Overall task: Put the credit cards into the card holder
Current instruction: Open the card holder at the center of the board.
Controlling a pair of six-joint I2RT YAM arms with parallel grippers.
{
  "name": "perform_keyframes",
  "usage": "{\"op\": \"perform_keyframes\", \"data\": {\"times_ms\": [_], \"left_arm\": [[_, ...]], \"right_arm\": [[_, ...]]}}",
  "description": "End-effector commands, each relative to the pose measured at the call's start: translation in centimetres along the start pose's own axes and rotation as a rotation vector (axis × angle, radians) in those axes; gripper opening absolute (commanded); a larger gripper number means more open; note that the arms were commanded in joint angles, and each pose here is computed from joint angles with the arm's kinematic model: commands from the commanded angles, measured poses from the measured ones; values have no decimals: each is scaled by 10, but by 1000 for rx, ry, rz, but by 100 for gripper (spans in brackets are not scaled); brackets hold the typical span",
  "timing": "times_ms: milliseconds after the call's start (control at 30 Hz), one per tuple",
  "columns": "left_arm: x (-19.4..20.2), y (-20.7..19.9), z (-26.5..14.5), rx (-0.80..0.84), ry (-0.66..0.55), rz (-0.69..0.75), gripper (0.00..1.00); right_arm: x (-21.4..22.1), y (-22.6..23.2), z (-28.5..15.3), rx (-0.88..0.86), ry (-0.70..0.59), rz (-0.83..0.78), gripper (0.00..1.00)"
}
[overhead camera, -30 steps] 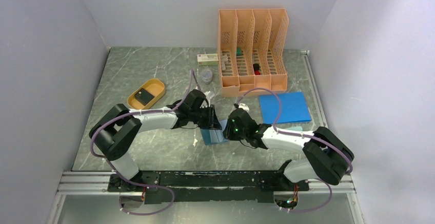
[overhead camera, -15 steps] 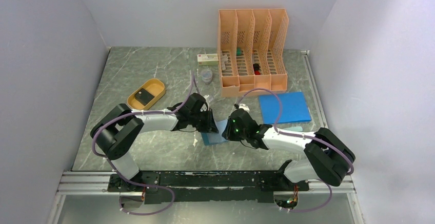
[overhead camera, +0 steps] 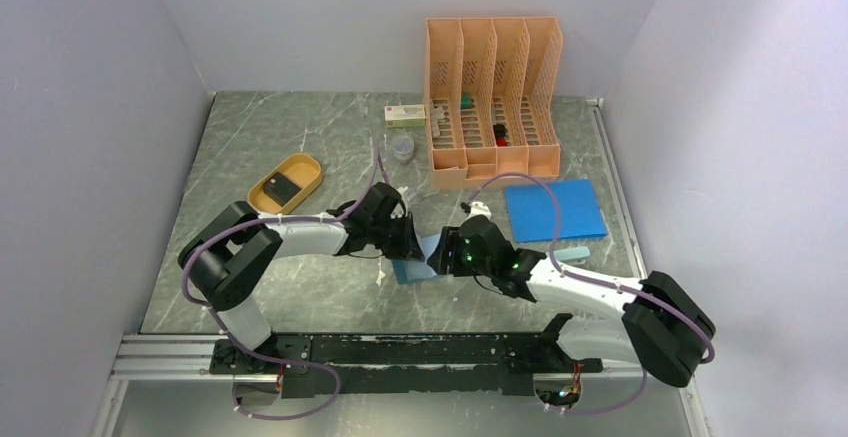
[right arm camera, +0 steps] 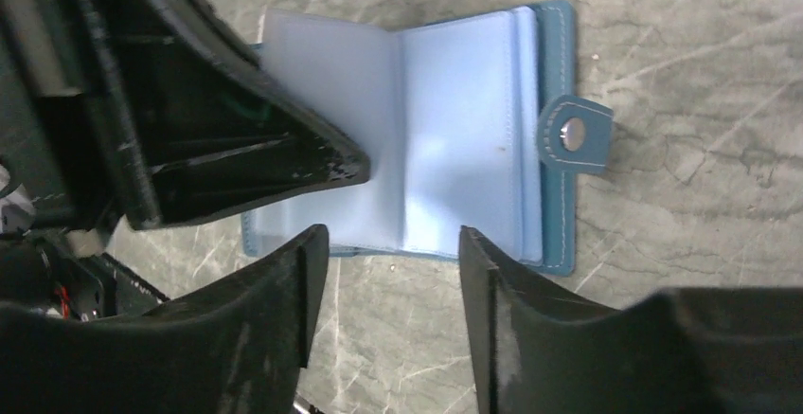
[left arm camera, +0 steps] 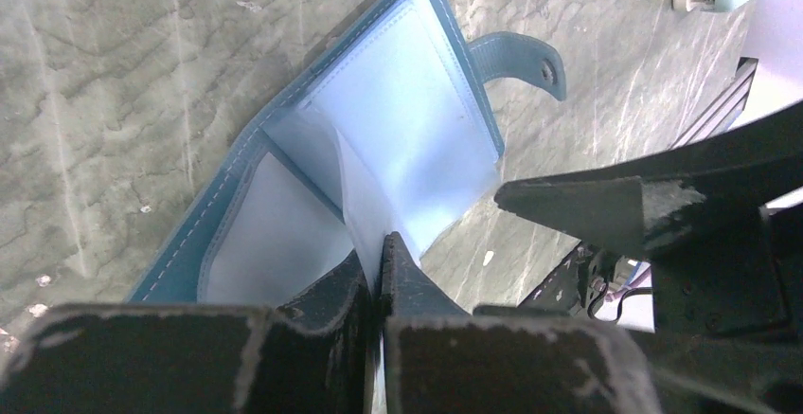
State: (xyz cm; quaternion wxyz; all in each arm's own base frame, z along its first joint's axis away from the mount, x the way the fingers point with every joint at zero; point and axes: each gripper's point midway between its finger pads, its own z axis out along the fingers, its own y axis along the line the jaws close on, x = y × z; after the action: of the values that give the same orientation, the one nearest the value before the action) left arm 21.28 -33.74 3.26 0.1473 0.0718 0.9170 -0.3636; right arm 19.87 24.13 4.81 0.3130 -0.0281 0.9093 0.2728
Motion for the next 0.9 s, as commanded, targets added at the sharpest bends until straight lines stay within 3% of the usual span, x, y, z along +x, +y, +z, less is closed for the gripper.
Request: {"op": "perform_keyframes", "data": {"times_ms": [0, 267, 467, 667, 867], "left_arm": [[-1, 1, 3, -12, -8, 15, 7], [-2, -4, 2, 3, -6, 6, 5], [-3, -5, 0, 7, -9, 4, 5], [-2, -6, -1, 10, -8, 6, 5], [-2, -4, -2, 2, -9, 9, 5]], "right_arm": [[-6, 10, -7, -35, -36, -83, 60], [3, 33, 1, -27, -18, -196, 70], [6, 38, 9, -1, -21, -193, 76], [7, 30, 16, 69, -8, -201, 74], [8, 22, 15, 101, -6, -204, 65]]}}
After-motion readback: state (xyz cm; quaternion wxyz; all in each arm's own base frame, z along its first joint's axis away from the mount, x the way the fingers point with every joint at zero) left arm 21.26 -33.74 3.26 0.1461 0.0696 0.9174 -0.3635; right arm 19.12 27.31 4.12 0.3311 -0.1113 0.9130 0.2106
